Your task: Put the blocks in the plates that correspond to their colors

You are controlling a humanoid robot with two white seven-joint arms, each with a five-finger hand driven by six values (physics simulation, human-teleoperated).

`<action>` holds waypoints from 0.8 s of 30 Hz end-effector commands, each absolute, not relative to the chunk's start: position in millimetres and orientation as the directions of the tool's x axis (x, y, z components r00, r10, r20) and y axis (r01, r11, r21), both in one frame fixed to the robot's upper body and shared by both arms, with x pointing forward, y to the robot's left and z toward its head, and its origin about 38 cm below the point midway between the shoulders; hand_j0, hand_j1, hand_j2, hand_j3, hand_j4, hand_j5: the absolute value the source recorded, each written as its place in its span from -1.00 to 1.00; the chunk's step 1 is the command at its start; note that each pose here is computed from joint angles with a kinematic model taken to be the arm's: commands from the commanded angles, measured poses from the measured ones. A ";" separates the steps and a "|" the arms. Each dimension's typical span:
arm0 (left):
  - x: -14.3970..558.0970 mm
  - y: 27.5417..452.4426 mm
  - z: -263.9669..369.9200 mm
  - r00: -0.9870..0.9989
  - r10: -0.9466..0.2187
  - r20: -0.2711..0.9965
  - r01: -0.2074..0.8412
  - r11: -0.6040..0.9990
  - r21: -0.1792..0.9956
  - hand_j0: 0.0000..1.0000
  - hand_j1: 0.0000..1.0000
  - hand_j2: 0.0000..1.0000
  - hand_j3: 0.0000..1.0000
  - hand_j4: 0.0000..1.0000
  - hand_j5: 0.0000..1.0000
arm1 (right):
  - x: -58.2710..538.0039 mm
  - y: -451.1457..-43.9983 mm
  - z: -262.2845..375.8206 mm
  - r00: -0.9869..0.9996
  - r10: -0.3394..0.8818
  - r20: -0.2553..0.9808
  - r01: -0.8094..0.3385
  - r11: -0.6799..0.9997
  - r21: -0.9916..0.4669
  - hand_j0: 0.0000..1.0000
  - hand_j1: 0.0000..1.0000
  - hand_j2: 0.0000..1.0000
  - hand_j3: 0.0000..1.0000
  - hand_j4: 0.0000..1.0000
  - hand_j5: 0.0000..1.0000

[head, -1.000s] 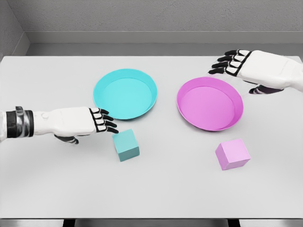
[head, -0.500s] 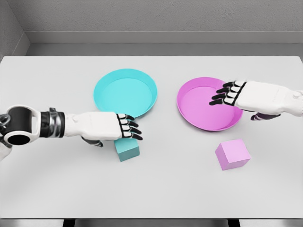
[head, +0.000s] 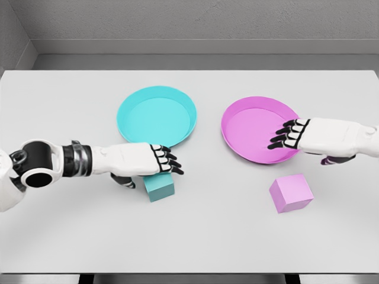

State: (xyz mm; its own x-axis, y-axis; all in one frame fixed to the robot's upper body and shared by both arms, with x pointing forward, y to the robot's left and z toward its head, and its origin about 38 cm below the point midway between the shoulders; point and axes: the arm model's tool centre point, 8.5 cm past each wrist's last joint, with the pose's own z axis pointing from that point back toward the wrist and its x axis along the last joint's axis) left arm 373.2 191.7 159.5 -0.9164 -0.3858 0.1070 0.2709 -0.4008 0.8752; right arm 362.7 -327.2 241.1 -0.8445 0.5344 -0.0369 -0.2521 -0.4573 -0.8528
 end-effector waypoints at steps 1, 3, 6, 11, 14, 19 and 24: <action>372.3 188.0 157.8 -0.914 -0.387 0.119 0.280 -0.393 0.876 1.00 1.00 1.00 1.00 1.00 1.00 | 361.1 -331.2 241.1 -0.842 0.538 -0.035 -0.264 -0.468 -0.844 1.00 1.00 1.00 1.00 1.00 1.00; 371.8 187.7 158.0 -0.917 -0.381 0.119 0.277 -0.393 0.877 1.00 1.00 1.00 1.00 1.00 1.00 | 359.7 -325.2 233.0 -0.854 0.520 -0.017 -0.276 -0.481 -0.832 1.00 1.00 1.00 1.00 1.00 1.00; 371.9 187.8 157.9 -0.917 -0.381 0.118 0.276 -0.394 0.877 0.88 0.88 0.88 0.88 0.88 0.88 | 381.6 -365.7 264.0 -0.784 0.620 -0.017 -0.317 -0.424 -0.848 1.00 1.00 1.00 1.00 1.00 1.00; 368.9 185.0 158.4 -0.923 -0.366 0.118 0.269 -0.397 0.878 0.66 0.66 0.66 0.66 0.66 0.66 | 386.8 -348.4 276.5 -0.847 0.524 -0.088 -0.298 -0.606 -0.738 1.00 1.00 1.00 1.00 1.00 1.00; 370.0 184.6 160.7 -0.925 -0.362 0.113 0.263 -0.397 0.879 0.66 0.66 0.66 0.66 0.66 0.66 | 368.7 -334.6 271.9 -0.882 0.466 -0.078 -0.273 -0.636 -0.722 1.00 1.00 1.00 1.00 1.00 1.00; 366.9 183.3 161.1 -0.936 -0.332 0.114 0.250 -0.403 0.881 0.32 0.32 0.32 0.32 0.32 0.32 | 360.7 -329.3 251.4 -0.894 0.447 -0.031 -0.299 -0.648 -0.701 1.00 1.00 1.00 1.00 1.00 1.00; 367.7 182.9 163.9 -0.941 -0.323 0.105 0.238 -0.407 0.882 -0.05 -0.05 -0.05 -0.05 -0.05 -0.05 | 362.8 -309.8 242.8 -0.913 0.408 -0.005 -0.283 -0.642 -0.713 1.00 1.00 1.00 1.00 1.00 1.00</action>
